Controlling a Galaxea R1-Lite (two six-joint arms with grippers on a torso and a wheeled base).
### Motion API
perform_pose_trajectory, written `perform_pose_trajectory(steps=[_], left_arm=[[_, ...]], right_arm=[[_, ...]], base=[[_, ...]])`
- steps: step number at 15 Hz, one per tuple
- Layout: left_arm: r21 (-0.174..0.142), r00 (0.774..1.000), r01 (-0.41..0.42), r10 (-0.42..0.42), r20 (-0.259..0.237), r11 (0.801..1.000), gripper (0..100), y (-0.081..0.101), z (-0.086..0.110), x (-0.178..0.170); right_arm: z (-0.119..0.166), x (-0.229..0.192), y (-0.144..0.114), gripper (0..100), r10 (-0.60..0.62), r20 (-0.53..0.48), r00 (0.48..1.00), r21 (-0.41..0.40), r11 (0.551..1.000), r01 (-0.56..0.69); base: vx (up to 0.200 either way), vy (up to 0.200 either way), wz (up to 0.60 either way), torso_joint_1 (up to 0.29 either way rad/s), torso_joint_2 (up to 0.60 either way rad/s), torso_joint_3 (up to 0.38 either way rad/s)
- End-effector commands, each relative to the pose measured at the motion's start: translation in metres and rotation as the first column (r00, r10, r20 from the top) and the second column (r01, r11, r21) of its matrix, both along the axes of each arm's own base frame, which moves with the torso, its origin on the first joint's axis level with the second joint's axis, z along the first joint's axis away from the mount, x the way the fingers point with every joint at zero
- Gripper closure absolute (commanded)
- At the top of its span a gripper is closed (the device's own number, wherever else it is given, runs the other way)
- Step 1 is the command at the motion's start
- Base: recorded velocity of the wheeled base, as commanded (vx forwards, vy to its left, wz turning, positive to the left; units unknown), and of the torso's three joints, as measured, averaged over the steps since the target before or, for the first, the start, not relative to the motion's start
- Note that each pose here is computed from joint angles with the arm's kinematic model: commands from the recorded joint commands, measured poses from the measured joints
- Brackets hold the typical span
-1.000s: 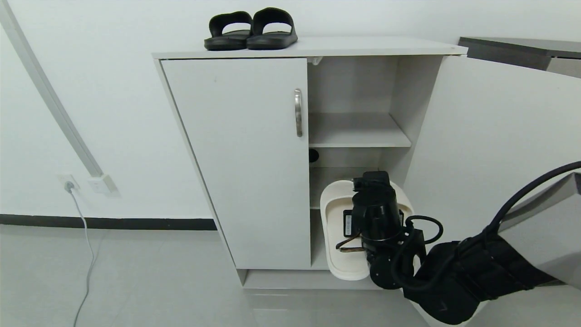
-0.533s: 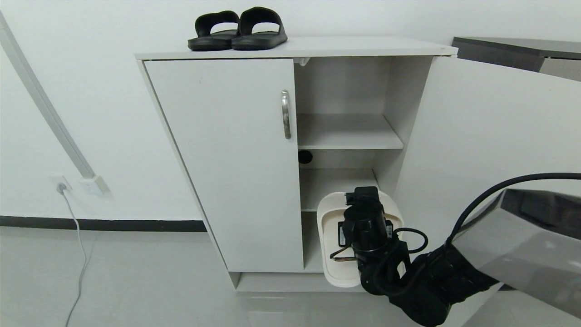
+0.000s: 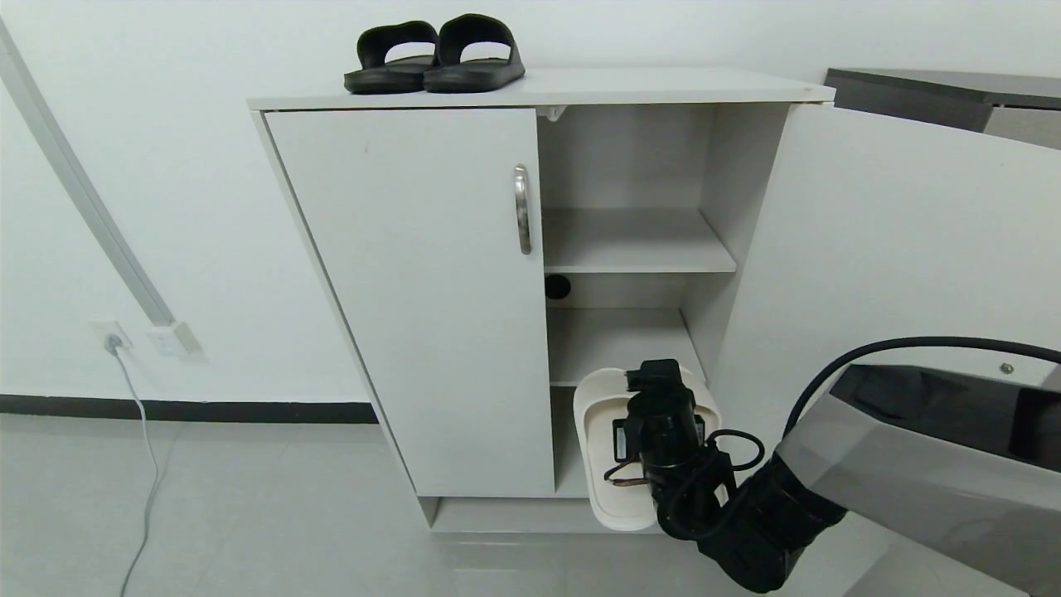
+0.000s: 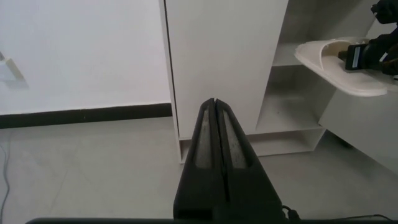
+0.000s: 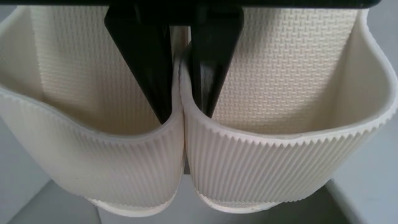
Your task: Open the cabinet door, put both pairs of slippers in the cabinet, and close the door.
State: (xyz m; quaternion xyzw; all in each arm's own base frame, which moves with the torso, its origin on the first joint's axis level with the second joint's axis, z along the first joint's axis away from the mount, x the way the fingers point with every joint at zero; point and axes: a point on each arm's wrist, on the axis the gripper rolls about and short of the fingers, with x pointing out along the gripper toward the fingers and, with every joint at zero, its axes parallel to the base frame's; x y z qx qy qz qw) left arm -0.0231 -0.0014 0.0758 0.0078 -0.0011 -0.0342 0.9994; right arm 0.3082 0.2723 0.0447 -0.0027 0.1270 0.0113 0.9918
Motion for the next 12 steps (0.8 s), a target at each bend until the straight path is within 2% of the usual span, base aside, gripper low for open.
perform_pose_trajectory(steps=[1,6,11,12], left_arm=[[0.001,1.0,0.002,-0.002,-0.002,1.0,100,0.0,0.0,0.0],[0.0,1.0,0.002,-0.002,-0.002,1.0,100,0.0,0.0,0.0],[0.0,1.0,0.002,-0.002,-0.002,1.0,100,0.0,0.0,0.0],[0.001,1.0,0.001,-0.001,-0.002,1.0,100,0.0,0.0,0.0]], right_arm=[[-0.012,0.007,-0.002,100,0.002,-0.019,1.0,-0.007,1.0,-0.002],[-0.02,0.013,-0.004,100,-0.01,-0.014,1.0,-0.002,1.0,0.01],[-0.027,0.016,-0.001,100,-0.015,-0.008,1.0,0.003,1.0,0.015],[-0.024,0.017,-0.001,100,-0.02,0.02,1.0,0.018,1.0,0.02]], base=[[0.0,0.0,0.0,0.0,0.0,0.0],[0.0,0.0,0.0,0.0,0.0,0.0],[0.0,0.0,0.0,0.003,0.0,-0.167],[0.0,0.0,0.0,0.007,0.0,-0.193]])
